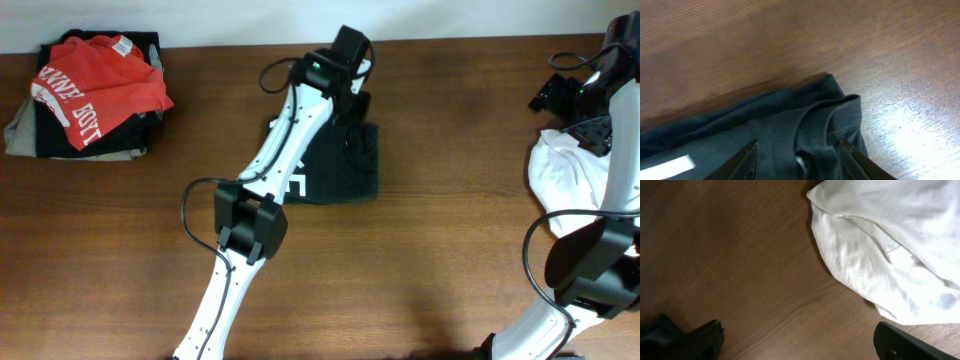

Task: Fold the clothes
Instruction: 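Grasp the folded shirt with the left gripper and lift it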

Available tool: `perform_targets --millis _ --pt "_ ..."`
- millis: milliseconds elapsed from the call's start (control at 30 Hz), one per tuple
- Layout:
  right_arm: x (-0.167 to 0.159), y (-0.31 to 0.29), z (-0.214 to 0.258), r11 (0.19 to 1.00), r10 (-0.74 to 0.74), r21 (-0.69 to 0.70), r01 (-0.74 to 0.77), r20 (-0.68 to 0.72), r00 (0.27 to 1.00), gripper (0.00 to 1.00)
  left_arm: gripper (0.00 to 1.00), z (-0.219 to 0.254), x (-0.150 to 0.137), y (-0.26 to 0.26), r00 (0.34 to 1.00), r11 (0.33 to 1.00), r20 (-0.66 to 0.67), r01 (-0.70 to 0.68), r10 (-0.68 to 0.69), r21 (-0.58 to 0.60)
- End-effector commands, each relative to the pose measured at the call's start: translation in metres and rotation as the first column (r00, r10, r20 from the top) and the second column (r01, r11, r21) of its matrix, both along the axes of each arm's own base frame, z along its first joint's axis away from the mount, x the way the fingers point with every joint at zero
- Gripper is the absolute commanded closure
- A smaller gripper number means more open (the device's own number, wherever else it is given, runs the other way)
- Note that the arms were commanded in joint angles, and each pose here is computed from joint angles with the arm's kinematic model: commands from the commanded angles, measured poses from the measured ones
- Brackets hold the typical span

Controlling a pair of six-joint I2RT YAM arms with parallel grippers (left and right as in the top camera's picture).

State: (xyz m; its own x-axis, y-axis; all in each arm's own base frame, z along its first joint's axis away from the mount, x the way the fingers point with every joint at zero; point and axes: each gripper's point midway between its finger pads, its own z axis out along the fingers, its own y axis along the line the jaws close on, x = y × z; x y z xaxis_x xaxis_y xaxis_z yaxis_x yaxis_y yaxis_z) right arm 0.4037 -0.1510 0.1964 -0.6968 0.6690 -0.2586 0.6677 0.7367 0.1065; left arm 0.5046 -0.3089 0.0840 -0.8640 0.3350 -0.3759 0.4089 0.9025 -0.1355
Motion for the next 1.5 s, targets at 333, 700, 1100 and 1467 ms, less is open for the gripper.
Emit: perform_targets --millis 333,700,1100,1467 --pt "-0.001 -0.003 0.003 1.0 -0.011 -0.012 0.011 0.004 1.0 0.01 0.5 -0.047 -0.031 -0.065 0.993 0.989 -0.095 0.058 -0.071 -0.133" --pt "-0.001 -0.003 0.003 1.0 -0.011 -0.012 0.011 0.004 1.0 0.01 0.35 0.117 -0.09 -0.113 0.919 0.886 0.142 0.392 -0.367 -0.249" --pt "-0.001 -0.003 0.003 1.0 -0.011 -0.012 0.011 0.004 1.0 0.01 0.01 0.114 -0.004 0.203 0.969 0.97 -0.058 -0.242 0.241 -0.011" --pt "-0.001 -0.003 0.003 1.0 -0.011 -0.012 0.011 0.004 1.0 0.01 0.01 -0.045 -0.059 0.187 0.856 0.957 -0.516 -0.135 -0.018 -0.257"
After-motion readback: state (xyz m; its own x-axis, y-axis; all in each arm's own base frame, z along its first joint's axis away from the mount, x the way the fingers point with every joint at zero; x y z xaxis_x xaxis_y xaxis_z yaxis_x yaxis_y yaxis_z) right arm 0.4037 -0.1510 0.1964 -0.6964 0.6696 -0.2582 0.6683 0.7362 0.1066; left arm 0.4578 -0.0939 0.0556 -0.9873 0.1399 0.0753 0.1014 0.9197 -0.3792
